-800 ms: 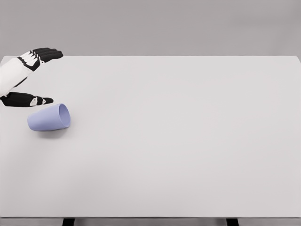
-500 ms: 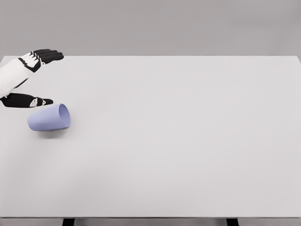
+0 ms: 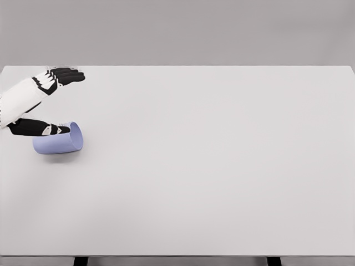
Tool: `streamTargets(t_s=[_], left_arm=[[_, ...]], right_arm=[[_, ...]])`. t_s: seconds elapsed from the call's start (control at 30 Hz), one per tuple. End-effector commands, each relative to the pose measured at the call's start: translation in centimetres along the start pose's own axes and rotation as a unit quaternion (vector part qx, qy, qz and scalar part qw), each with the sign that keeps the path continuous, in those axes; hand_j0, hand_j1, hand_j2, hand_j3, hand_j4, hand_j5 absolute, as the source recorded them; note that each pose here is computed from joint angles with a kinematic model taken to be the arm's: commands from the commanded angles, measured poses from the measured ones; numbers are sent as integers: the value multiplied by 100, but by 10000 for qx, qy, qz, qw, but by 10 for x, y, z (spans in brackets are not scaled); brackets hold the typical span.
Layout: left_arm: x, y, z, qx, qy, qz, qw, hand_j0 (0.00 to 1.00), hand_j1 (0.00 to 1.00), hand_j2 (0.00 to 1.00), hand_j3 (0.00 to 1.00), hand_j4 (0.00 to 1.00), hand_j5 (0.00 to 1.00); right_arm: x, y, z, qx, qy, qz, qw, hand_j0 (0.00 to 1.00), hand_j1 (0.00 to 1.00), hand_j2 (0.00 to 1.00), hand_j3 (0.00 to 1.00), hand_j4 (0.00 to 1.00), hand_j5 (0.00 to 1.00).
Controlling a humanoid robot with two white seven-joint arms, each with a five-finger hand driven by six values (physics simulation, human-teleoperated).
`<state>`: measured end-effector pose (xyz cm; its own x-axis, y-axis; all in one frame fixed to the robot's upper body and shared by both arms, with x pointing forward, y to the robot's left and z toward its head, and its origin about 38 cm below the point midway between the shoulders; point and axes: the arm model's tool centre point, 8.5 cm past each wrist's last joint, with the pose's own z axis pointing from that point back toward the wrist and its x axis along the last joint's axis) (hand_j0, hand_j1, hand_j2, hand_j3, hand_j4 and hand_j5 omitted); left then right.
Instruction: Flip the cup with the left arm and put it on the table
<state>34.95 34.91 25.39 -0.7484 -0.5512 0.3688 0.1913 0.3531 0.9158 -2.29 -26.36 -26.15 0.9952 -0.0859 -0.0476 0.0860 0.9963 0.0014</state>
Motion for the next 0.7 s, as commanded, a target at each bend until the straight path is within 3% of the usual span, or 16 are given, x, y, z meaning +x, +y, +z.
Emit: streamTargets(t_s=[0.0,0.1,0.17,0.2,0.3,0.4,0.57,0.67], left_arm=[[5,-3,-2,26,59,433,9990,100,100,100,100,100,100],[0,-14,-3,-64,605,1015,9930,100,100,100,100,100,100],[-1,-16,-3,-27,637,1201,9907,100,100,100,100,100,100],[-1,-17,-3,-30,681,1255,9897,100,100,100,100,100,100],[-15,-27,1,-223,1359,1376,9809,100,100,100,100,100,100],[-26,-39,3,-360,1976,1518,9678,100,100,100,100,100,100],[-34,-50,8,-521,2466,1622,9540,100,100,100,100,100,100],[-34,-55,9,-695,2518,1682,9505,100,100,100,100,100,100]], right_arm=[[0,0,0,1,1,1,10000,100,100,100,100,100,100],[0,0,0,1,1,1,10000,100,100,100,100,100,100],[0,0,0,1,1,1,10000,100,100,100,100,100,100],[0,0,0,1,1,1,10000,100,100,100,100,100,100],[0,0,0,1,1,1,10000,100,100,100,100,100,100],[0,0,0,1,1,1,10000,100,100,100,100,100,100],[0,0,0,1,1,1,10000,100,100,100,100,100,100],[0,0,0,1,1,1,10000,100,100,100,100,100,100]])
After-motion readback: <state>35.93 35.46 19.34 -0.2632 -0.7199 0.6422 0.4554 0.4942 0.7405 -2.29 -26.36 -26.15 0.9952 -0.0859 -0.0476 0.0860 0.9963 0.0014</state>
